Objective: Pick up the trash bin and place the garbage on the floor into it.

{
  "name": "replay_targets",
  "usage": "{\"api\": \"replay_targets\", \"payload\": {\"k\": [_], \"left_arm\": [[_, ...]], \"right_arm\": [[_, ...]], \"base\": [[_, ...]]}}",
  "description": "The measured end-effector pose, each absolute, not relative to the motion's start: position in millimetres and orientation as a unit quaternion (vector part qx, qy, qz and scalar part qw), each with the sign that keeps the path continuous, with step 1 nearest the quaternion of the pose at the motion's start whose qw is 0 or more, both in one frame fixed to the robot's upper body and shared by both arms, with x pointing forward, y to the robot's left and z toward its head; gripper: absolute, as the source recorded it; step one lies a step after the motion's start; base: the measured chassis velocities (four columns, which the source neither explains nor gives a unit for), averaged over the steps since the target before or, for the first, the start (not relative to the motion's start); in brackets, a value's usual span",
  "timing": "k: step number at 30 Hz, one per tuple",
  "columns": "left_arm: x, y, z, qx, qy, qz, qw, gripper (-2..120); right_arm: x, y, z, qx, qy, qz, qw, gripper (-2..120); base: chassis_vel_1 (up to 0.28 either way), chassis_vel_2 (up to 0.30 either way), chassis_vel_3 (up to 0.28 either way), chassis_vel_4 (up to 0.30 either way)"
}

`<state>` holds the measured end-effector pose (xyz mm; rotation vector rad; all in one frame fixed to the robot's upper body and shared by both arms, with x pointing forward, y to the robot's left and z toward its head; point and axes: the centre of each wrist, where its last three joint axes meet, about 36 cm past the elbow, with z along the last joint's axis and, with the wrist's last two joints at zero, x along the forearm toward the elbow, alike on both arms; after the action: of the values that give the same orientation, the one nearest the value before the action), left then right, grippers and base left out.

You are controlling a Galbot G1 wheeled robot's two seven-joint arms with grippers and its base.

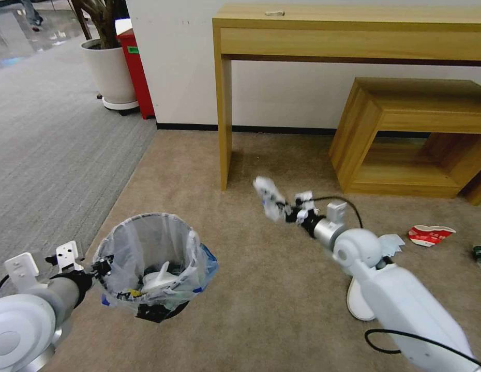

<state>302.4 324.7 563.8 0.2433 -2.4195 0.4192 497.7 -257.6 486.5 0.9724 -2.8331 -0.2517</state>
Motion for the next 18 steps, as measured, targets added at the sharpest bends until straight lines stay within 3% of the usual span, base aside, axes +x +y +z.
{"api": "replay_targets", "payload": {"k": [6,10,18], "left_arm": [[306,314,560,0.049,-0.922,0.159,0.349,1],[309,308,560,0.015,-0.923,0.154,0.353,1],[313,304,563,-0.022,-0.922,0.151,0.355,1]], "right_arm": [[503,-234,511,0.426,-0.891,-0.146,-0.058,0],[504,-205,505,0.492,-0.851,-0.165,-0.087,0],[504,-163,472,0.589,-0.786,-0.163,-0.091,0]], "base": [[0.000,0.000,0.000,0.000],[0.000,0.000,0.000,0.000],[0.000,0.000,0.000,0.000]]}}
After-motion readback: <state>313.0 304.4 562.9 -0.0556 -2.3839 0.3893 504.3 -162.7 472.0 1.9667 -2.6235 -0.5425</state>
